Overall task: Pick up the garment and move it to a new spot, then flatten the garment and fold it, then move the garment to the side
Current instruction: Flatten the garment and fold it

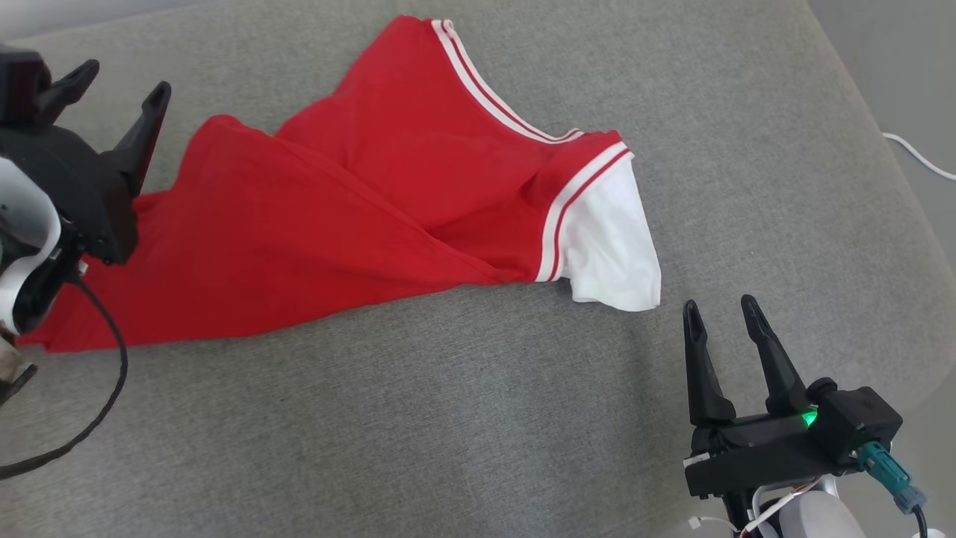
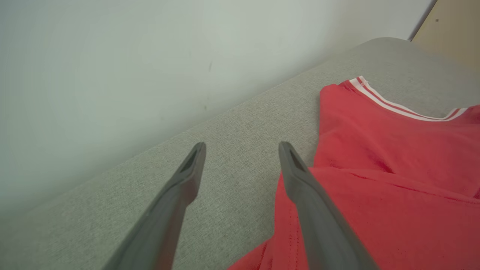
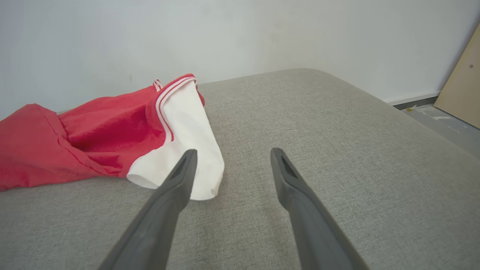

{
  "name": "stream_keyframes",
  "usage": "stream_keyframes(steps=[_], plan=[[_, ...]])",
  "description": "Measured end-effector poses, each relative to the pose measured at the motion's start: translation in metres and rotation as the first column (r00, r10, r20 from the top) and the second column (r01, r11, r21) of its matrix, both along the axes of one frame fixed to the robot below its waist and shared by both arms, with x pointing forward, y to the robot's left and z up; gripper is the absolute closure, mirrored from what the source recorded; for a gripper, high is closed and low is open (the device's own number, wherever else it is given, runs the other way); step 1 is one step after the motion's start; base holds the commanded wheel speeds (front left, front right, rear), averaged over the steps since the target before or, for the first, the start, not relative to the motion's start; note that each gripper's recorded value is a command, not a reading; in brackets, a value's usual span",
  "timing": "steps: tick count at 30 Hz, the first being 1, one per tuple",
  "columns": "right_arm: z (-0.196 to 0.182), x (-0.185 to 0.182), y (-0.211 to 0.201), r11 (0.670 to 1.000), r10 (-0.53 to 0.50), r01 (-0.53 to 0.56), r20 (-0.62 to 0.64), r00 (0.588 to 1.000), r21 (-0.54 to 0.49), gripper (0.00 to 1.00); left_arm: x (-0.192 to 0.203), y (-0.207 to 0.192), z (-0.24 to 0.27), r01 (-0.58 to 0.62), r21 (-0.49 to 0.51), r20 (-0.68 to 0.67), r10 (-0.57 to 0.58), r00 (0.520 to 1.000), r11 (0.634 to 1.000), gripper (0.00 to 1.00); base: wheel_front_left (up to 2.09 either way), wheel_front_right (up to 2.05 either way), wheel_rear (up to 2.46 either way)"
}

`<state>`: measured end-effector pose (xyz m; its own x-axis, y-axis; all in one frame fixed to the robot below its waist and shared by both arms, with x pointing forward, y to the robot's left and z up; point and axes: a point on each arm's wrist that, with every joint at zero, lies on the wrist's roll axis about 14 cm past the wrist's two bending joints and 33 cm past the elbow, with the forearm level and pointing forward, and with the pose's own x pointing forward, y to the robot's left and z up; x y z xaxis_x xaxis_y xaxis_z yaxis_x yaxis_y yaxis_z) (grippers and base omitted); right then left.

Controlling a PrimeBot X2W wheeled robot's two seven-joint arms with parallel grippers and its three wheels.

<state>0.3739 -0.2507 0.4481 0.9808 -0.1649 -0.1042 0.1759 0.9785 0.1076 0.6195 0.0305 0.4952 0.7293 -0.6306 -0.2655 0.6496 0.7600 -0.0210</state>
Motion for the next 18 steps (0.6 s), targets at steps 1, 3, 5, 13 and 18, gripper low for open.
stream_keyframes(steps=[1, 3, 5, 13, 18], plan=[[-0.001, 0.0, -0.001, 1.0, -0.005, 0.005, -0.002, 1.0, 0.001, 0.0, 0.0, -0.005, -0.005, 0.016, 0.009, -0.015, -0.016, 1.0, 1.0, 0.0, 0.0, 0.0, 0.0], [-0.002, -0.001, -0.003, 1.0, -0.011, 0.011, -0.008, 1.0, 0.001, 0.0, 0.001, -0.014, -0.013, 0.035, 0.006, -0.057, -0.035, 0.998, 0.999, 0.0, 0.0, 0.0, 0.0], [-0.004, -0.002, -0.006, 1.0, -0.021, 0.021, -0.014, 1.0, 0.003, 0.0, 0.0, -0.02, -0.022, 0.062, 0.037, -0.081, -0.059, 0.995, 0.997, 0.0, 0.0, 0.0, 0.0], [-0.005, -0.009, -0.015, 0.999, -0.051, 0.051, -0.026, 0.998, -0.004, 0.0, -0.011, -0.038, -0.052, 0.16, 0.134, -0.202, -0.131, 0.971, 0.978, 0.0, 0.0, 0.0, 0.0], [-0.002, -0.011, -0.017, 0.998, -0.06, 0.06, -0.019, 0.998, -0.007, 0.0, -0.02, -0.038, -0.062, 0.205, 0.2, -0.278, -0.145, 0.95, 0.958, 0.0, 0.0, 0.0, 0.0]])
